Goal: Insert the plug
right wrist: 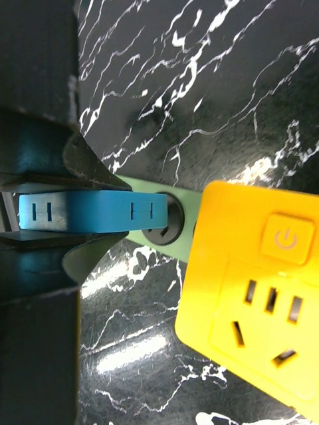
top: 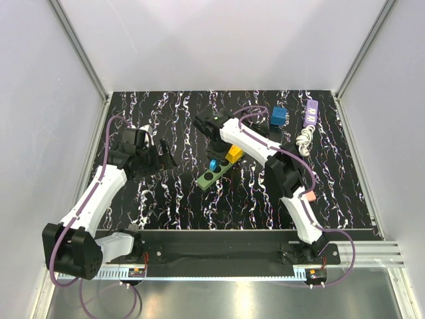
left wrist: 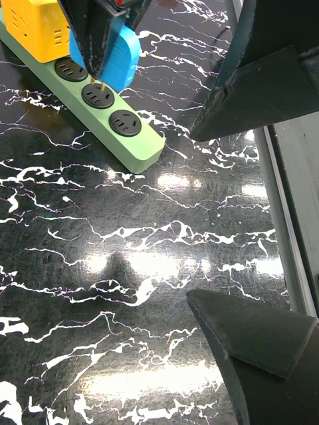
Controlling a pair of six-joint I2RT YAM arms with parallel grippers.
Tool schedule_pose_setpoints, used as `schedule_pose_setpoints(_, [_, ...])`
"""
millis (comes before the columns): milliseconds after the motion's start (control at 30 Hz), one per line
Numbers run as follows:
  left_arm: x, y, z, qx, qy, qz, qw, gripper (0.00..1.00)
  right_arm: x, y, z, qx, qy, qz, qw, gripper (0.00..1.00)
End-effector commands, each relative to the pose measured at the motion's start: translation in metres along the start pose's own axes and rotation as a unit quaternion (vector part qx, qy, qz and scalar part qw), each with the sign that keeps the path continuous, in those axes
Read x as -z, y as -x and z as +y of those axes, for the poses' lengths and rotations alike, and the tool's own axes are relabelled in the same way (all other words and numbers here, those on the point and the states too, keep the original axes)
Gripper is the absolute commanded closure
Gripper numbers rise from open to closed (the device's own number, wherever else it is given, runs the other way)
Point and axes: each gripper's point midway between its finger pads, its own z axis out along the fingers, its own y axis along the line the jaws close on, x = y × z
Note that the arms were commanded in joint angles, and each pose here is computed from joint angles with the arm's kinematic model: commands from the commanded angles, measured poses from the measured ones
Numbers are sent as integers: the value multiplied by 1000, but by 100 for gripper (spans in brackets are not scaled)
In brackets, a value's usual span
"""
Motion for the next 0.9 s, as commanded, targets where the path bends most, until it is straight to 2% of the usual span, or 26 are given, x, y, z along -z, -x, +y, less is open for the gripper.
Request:
schedule_pose_setpoints(0, [5,12,-1,-3,2,-22,1000,1,6,16,2,-30,-7,-26,999,100])
schedule_pose_setpoints(867, [5,12,3,4,7,-23,1000,1,-9,6,2,-49,-11,0,999,100])
